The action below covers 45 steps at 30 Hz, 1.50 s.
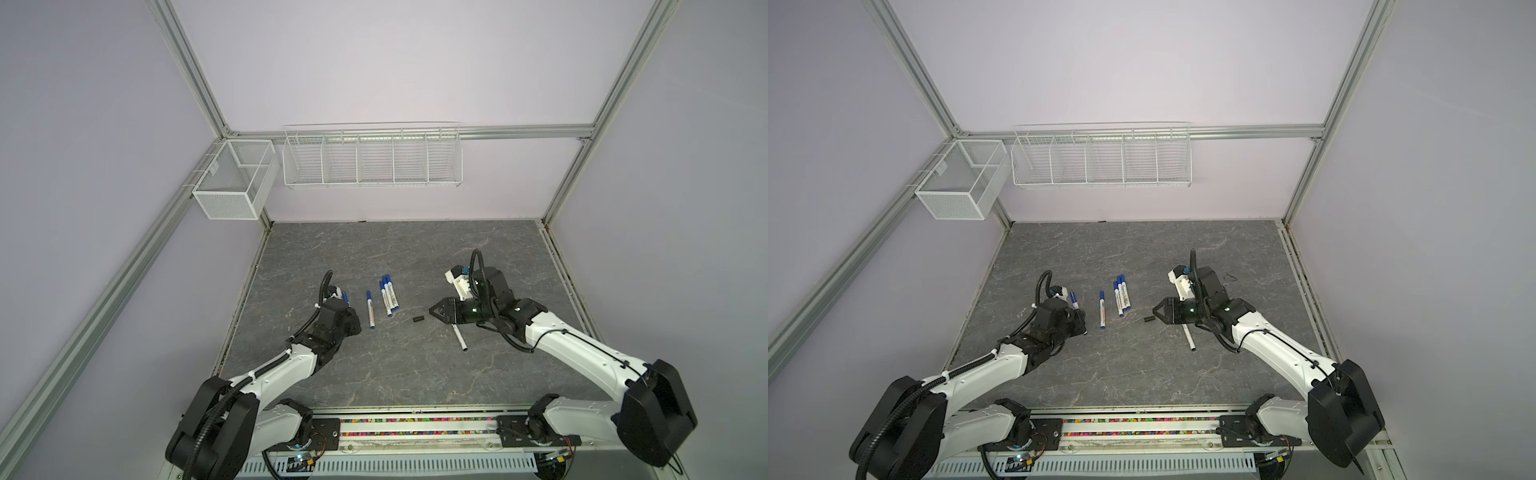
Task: Insert the pens into the pen caps
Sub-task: 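Withdraw the open right gripper while the left gripper sets the capped marker down, then grasp the white black-tipped marker on the table with the right gripper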
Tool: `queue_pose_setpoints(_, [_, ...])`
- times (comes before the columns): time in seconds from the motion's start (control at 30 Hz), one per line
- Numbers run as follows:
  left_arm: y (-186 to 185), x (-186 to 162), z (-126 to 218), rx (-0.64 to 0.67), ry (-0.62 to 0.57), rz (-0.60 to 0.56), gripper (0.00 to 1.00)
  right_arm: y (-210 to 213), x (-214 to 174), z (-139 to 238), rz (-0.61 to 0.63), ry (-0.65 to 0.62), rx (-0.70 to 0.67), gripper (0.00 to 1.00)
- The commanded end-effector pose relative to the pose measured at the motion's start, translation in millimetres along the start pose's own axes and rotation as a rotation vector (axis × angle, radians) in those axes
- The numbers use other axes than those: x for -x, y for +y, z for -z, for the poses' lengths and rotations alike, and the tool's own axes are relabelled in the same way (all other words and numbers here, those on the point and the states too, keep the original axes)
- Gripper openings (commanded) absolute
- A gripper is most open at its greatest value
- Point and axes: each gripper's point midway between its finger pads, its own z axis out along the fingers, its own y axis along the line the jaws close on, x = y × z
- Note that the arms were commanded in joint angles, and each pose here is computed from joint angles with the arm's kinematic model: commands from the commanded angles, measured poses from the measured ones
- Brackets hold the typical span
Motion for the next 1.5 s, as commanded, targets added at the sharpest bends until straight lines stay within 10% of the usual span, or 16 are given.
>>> queue_pose_setpoints(0.0, [5.2, 3.1, -13.0, 0.057, 0.028, 0.024, 0.0, -13.6, -7.4, -1.3, -0.029, 0.012, -0.05, 0.48])
queue_pose_setpoints(0.57, [-29.1, -21.2, -69.3, -0.046, 0.226, 0.129, 0.33, -82.9, -19.3, 17.9, -0.139, -0.004, -0.325, 0.51])
queue_pose_setpoints(1.47, [-45.0, -27.9, -5.0, -0.186, 0.14, 0.057, 0.6, -156.2, -54.2, -39.7, -0.076, 0.272, -0.64, 0.41])
